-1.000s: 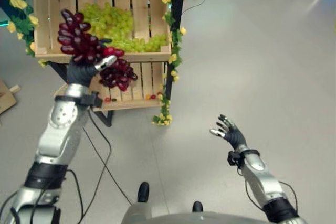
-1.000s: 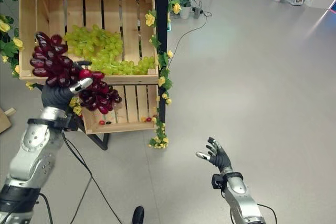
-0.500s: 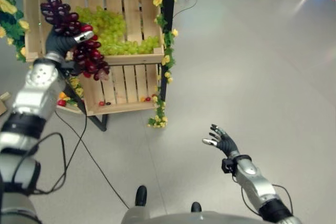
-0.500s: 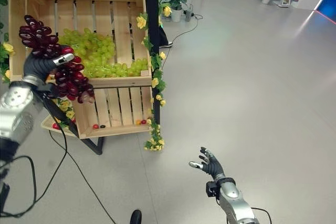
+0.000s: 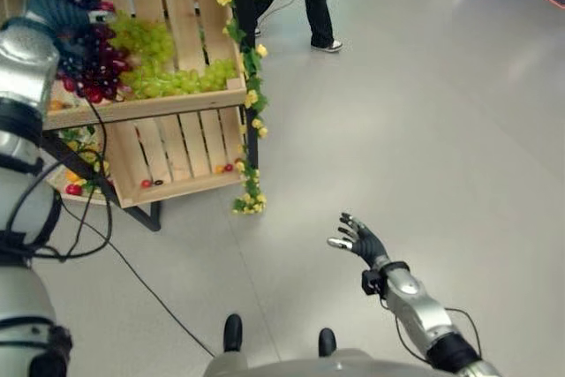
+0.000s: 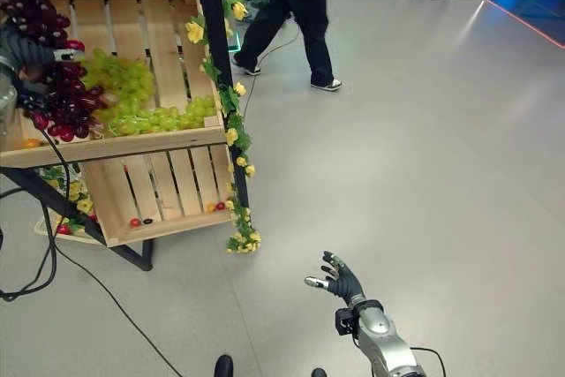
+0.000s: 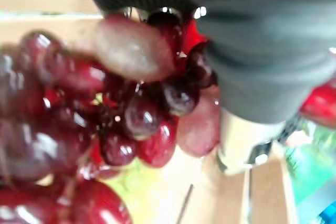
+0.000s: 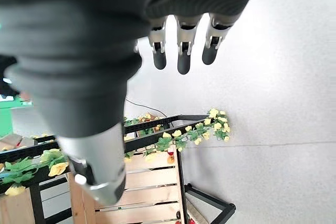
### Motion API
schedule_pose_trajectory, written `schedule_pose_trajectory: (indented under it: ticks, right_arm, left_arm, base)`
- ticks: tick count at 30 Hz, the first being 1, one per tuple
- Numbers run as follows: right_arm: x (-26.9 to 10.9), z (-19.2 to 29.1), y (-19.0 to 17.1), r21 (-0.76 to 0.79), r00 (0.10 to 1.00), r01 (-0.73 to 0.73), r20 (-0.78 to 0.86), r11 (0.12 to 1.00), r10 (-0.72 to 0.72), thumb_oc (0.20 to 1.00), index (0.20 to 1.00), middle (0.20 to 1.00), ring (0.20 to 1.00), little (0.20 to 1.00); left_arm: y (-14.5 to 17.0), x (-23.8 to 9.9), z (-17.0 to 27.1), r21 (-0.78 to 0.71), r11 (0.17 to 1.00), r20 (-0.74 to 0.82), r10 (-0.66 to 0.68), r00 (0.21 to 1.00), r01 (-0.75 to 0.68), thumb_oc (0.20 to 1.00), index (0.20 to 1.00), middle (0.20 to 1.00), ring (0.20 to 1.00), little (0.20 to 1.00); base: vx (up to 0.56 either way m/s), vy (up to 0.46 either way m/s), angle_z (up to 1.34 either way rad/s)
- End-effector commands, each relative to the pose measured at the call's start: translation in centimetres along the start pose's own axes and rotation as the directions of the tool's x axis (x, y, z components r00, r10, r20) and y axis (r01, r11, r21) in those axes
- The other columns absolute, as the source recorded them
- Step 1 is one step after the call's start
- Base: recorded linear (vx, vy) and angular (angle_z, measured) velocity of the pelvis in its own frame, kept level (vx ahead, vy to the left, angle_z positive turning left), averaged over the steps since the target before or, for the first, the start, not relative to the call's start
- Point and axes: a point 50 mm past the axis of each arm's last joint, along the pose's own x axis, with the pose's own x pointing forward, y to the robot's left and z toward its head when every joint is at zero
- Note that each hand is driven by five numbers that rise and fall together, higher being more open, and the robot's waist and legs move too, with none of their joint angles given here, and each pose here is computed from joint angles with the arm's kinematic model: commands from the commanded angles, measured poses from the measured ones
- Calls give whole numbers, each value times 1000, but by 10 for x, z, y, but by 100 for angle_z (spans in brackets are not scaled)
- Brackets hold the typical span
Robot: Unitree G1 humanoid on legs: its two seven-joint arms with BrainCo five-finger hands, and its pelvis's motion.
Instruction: Pick up the fruits from the basket on one side to the basket on the other side
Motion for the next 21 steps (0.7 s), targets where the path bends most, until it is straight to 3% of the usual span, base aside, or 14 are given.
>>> schedule_pose_trajectory:
  ticks: [1, 5, 6, 7, 8, 9, 10, 12, 15, 19, 21]
  right_arm:
    - [5, 30, -13, -43, 992, 4, 129, 999, 1, 1000, 1000, 1000, 1000, 1000]
    - [2, 33, -12, -41, 987, -5, 158, 999, 11, 1000, 1000, 1000, 1000, 1000]
    - [0, 35, -11, -49, 984, -12, 177, 999, 21, 1000, 1000, 1000, 1000, 1000]
    - [0, 35, -11, -48, 984, -12, 177, 999, 21, 1000, 1000, 1000, 1000, 1000]
    - [0, 39, -11, -60, 980, -13, 196, 998, 25, 1000, 1000, 1000, 1000, 1000]
    - [0, 40, -11, -65, 979, -12, 203, 998, 25, 1000, 1000, 1000, 1000, 1000]
    - [-1, 41, -10, -70, 977, -16, 211, 997, 30, 1000, 1000, 1000, 1000, 1000]
    - [-2, 41, -10, -72, 976, -13, 218, 997, 28, 1000, 1000, 1000, 1000, 1000]
    - [-6, 38, -13, -76, 976, -6, 215, 997, 23, 1000, 1000, 1000, 1000, 1000]
    - [-5, 37, -16, -77, 979, 6, 204, 997, 10, 1000, 1000, 1000, 1000, 1000]
    - [-6, 35, -18, -78, 981, 8, 195, 997, 8, 1000, 1000, 1000, 1000, 1000]
  left_arm:
    - [70, -2, 35, 141, 957, 81, 245, 966, -254, 200, 200, 200, 200, 200]
    - [75, -3, 47, 336, 890, 132, 279, 951, -308, 200, 200, 200, 200, 200]
    - [71, -2, 57, 495, 803, 187, 275, 943, -332, 200, 200, 200, 200, 200]
    - [72, -2, 58, 495, 803, 187, 275, 943, -332, 200, 200, 200, 200, 200]
    - [63, 0, 64, 603, 723, 233, 244, 941, -337, 200, 200, 200, 200, 200]
    - [57, 1, 66, 653, 678, 252, 227, 941, -338, 711, 711, 711, 711, 711]
    - [46, 2, 68, 717, 609, 278, 196, 940, -339, 1000, 1000, 1000, 1000, 1000]
    - [31, 4, 68, 788, 533, 289, 120, 950, -307, 1000, 1000, 1000, 1000, 1000]
    - [15, 4, 63, 822, 500, 287, 50, 956, -273, 1000, 1000, 1000, 1000, 1000]
    - [16, 4, 49, 762, 610, 226, 67, 972, -219, 1000, 1000, 1000, 1000, 1000]
    - [19, 4, 42, 767, 612, 191, 71, 979, -194, 1000, 1000, 1000, 1000, 1000]
  base:
    - [0, 22, -3]
    - [-16, 20, -9]
    - [-39, 15, -6]
    - [-103, 15, -3]
    - [-102, 11, -5]
    - [-127, 16, -11]
    - [-80, 14, -11]
    - [-36, 17, -9]
    - [-1, 10, -8]
    - [0, 0, 0]
    - [0, 0, 0]
